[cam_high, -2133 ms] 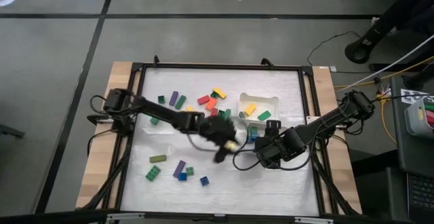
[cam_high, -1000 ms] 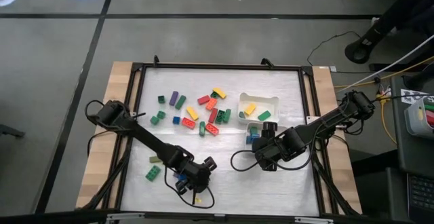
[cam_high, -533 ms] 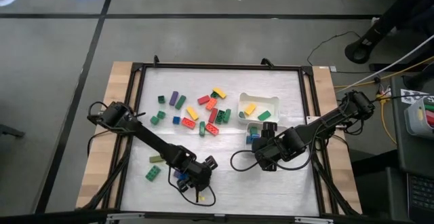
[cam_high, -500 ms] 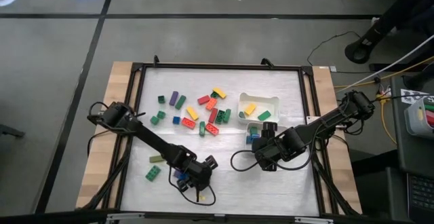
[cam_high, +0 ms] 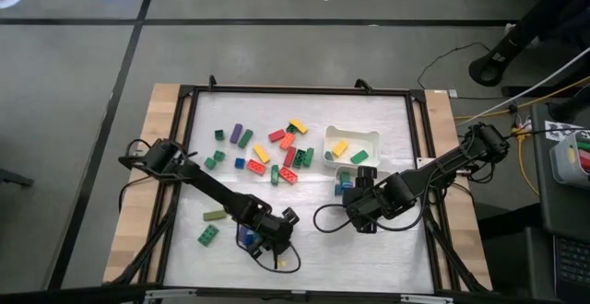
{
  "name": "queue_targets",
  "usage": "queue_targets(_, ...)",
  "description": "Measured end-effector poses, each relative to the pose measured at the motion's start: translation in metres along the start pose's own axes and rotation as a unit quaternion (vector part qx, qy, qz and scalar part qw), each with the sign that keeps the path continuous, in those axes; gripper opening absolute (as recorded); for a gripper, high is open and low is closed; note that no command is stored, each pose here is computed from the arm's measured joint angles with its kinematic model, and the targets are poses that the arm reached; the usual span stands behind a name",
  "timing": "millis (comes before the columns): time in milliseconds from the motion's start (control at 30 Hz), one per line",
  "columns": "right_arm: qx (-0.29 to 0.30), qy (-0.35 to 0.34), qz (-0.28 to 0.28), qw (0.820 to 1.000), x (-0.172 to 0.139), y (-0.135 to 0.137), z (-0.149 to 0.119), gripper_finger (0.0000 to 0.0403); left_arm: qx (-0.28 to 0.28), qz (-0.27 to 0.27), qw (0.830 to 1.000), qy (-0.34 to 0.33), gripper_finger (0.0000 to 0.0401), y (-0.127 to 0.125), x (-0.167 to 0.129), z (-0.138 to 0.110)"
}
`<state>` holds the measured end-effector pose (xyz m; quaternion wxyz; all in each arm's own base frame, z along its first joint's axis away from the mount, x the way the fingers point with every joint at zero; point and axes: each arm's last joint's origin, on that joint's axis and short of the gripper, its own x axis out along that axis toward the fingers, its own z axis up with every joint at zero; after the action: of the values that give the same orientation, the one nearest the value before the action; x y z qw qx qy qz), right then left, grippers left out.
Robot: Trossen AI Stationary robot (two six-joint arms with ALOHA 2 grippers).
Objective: Sort blocks by size
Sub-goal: Put the blue cube game piece into the bottom white bin
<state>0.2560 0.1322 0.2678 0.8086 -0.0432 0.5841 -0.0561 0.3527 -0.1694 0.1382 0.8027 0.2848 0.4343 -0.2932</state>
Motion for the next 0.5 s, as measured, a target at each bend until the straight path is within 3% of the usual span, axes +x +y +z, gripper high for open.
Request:
queue_targets(267,0.000,0.002,0.000,1.000,0.000,0.000,0.000,0.0255,-0.047,0.075,0.991,-0.101,0.0120,0.044,-0.006,0.009)
queue_targets(500,-0.004,0.013,-0.006,1.000,0.000,-0.001,-0.003,0.0255,-0.071,0.188,0.953,-0.227,0.0120,0.105,-0.027,0.012)
